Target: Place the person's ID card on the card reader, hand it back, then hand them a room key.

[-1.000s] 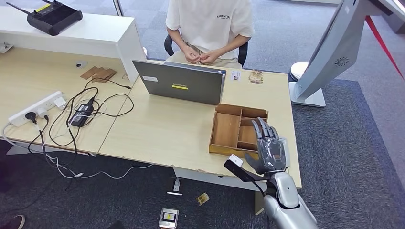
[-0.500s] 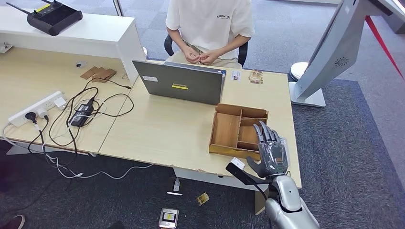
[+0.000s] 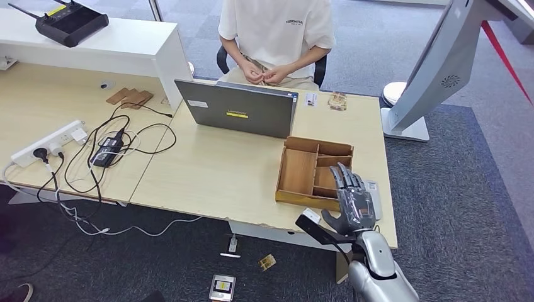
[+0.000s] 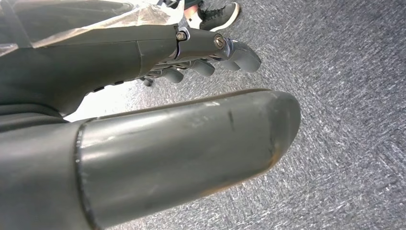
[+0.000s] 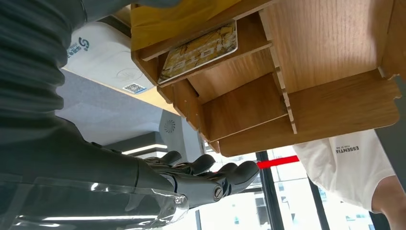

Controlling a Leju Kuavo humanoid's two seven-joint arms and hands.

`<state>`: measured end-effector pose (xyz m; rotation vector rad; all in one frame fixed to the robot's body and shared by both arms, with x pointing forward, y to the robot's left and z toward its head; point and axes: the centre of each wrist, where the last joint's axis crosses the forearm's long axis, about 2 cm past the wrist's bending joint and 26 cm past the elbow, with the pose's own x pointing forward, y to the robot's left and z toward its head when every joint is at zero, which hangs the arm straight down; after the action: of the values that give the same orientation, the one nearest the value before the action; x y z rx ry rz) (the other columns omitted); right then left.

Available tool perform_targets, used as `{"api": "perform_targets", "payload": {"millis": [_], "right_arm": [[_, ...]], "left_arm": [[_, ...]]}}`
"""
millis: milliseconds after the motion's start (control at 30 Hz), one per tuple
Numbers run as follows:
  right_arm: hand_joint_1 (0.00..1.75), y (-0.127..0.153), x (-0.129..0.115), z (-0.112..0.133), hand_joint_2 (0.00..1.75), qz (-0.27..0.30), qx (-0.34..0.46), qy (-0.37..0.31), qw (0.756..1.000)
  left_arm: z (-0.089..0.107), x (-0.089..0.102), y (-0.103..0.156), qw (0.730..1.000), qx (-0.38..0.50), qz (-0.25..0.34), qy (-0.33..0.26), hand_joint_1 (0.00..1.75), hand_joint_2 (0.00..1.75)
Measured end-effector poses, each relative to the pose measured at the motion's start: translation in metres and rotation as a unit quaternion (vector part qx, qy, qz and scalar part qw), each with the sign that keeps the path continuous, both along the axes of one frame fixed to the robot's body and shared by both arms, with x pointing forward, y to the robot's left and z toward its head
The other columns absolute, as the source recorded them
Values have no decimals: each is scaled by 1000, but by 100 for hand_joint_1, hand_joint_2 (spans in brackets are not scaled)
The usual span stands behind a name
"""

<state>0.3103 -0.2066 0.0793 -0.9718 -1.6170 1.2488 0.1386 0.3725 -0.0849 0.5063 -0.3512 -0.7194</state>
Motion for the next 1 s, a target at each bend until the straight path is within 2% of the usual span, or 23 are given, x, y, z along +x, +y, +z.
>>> {"api": "perform_targets", "payload": {"millis": [533,1000], "right_arm": [[0,5,16,6,175,4,5,-8,1000],[0,5,19,-3,175,2,-3,1,1000]], "left_arm": [[1,3,0,1000,1,-1,-3,0,0],[1,3,0,1000,5,1,-5,0,0]]}}
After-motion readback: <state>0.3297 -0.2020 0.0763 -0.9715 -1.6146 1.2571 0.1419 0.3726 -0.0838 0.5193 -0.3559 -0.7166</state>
